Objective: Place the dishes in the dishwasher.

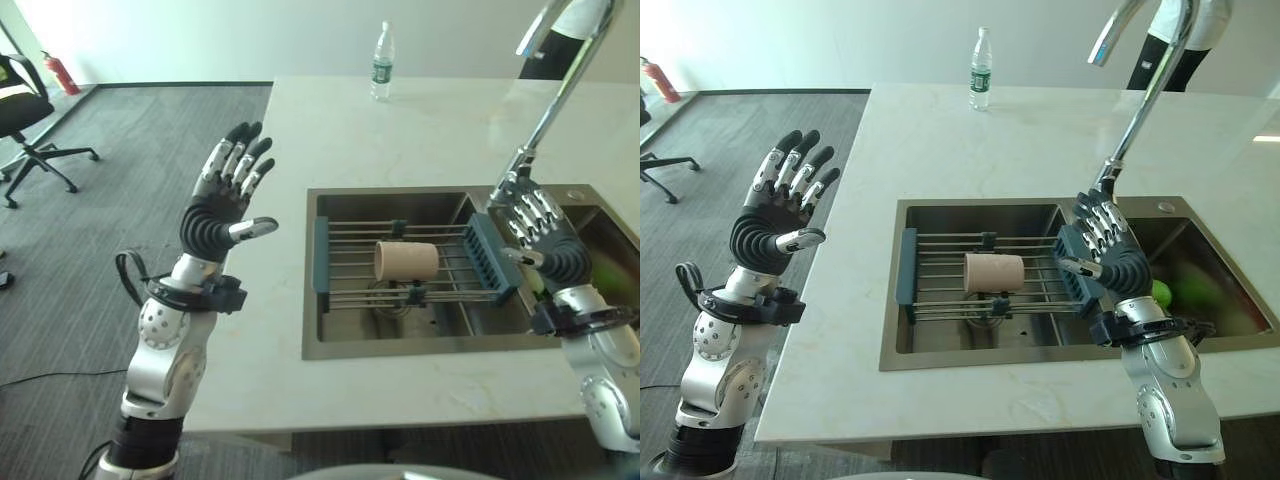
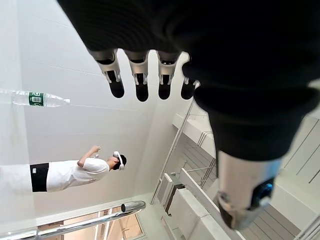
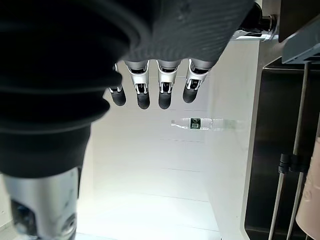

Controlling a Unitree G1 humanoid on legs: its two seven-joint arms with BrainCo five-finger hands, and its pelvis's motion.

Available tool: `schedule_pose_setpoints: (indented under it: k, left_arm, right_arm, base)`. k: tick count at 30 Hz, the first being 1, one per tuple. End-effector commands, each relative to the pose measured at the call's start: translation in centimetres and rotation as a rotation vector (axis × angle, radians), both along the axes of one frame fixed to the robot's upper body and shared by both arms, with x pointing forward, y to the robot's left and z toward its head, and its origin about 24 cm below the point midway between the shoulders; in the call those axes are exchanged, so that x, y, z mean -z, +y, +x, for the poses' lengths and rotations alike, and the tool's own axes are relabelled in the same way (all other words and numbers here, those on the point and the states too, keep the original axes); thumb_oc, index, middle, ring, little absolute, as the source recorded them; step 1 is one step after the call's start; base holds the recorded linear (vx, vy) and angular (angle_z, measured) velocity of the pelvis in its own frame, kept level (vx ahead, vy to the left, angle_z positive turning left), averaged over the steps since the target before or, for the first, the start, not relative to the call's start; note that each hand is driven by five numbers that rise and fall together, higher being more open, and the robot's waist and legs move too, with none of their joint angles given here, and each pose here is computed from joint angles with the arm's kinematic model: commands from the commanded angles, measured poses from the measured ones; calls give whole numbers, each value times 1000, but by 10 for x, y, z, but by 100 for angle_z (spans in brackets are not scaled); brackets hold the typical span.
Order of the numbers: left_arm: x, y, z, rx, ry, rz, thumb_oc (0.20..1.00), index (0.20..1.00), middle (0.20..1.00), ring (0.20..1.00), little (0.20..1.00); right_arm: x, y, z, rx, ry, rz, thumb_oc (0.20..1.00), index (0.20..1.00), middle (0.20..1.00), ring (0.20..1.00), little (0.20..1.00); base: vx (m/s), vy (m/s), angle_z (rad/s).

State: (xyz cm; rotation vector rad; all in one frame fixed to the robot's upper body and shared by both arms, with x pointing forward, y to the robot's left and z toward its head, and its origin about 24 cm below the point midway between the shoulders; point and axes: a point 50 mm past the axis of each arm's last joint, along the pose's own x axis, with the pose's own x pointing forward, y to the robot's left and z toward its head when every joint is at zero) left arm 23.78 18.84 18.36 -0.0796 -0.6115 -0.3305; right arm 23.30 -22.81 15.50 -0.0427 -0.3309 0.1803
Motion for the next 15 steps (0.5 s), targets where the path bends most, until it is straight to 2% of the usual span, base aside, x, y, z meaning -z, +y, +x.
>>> schedule_pose_setpoints:
  k: [1,5,9,11,15]
  left_arm:
    - [-15,1,-1,-36,-103,32,1000,1000,1000,1000,1000]
    - [-15,-5,-5,-30,-134,16,1000,1000,1000,1000,1000]
    - [-18,-4,-2,-98,-150,76,1000,1000,1000,1000,1000]
    - [-19,0,-1,-172,-162,147,1000,1000,1000,1000,1000]
    - [-26,12,4,-375,-216,418,1000,1000,1000,1000,1000]
  right_arm:
    - [-29,13,-1,-71,-168,-4,1000,1000,1000,1000,1000]
    - [-42,0,2,-50,-165,-58,1000,1000,1000,1000,1000]
    - [-46,1,-1,-42,-210,-30,1000,1000,1000,1000,1000]
    - [-42,7,0,-53,-202,-22,1000,1000,1000,1000,1000]
    - [-40,9,0,-40,-183,-39,1000,1000,1000,1000,1000]
  base:
    - [-91,-466,-40]
    - [-28,-250,-44]
    - [-23,21,-26]
    - [32,49,-43]
    - [52,39,-13]
